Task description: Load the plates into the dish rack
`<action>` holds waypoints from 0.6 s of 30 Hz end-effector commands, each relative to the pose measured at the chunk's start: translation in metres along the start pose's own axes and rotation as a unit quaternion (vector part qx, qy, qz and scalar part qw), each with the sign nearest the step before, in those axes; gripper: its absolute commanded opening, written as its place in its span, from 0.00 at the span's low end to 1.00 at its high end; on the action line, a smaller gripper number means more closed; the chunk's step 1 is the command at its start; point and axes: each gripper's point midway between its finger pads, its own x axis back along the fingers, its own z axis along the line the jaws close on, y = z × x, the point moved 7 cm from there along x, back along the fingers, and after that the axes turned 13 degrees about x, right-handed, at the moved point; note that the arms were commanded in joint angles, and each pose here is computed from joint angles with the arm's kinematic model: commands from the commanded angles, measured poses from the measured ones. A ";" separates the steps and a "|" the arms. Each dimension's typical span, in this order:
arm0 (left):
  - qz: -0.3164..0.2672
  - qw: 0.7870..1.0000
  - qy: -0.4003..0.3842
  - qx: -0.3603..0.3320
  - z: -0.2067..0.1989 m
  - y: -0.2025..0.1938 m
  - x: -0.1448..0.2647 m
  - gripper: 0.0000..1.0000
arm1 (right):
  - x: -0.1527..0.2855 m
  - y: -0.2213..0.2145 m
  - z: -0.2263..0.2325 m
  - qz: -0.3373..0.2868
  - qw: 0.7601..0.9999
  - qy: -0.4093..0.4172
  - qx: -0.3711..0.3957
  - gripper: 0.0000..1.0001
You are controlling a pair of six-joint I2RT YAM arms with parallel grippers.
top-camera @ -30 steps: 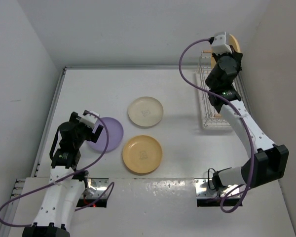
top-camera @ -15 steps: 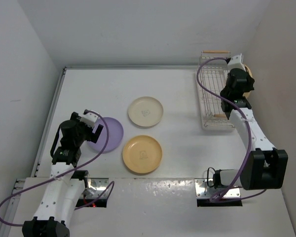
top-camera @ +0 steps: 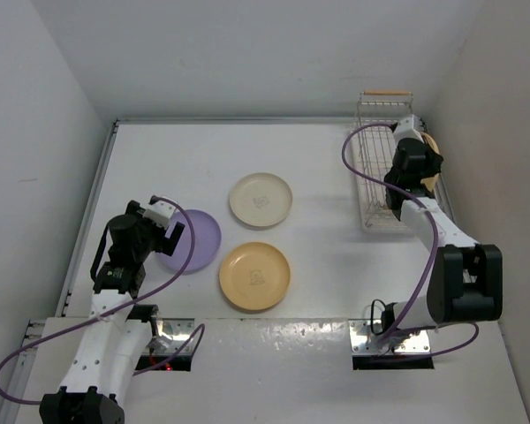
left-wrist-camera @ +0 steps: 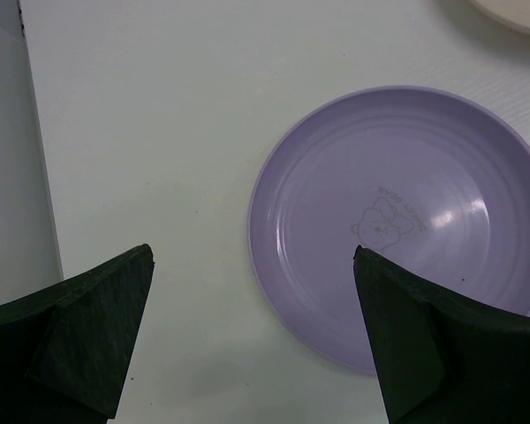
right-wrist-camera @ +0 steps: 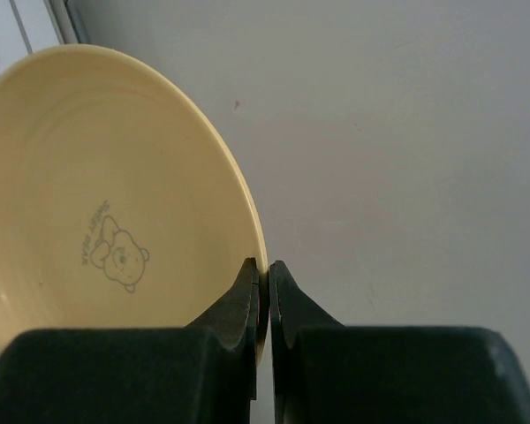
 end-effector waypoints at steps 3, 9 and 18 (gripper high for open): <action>-0.023 1.000 0.012 0.004 0.005 0.012 0.001 1.00 | 0.000 0.008 -0.015 -0.004 0.998 -0.064 -0.029 0.00; -0.022 1.000 0.016 0.008 0.005 0.011 0.001 1.00 | 0.006 0.012 -0.018 0.004 0.993 -0.112 -0.022 0.00; -0.022 1.000 0.016 0.008 0.005 0.011 0.001 1.00 | 0.013 0.002 0.001 -0.004 0.998 -0.069 -0.011 0.00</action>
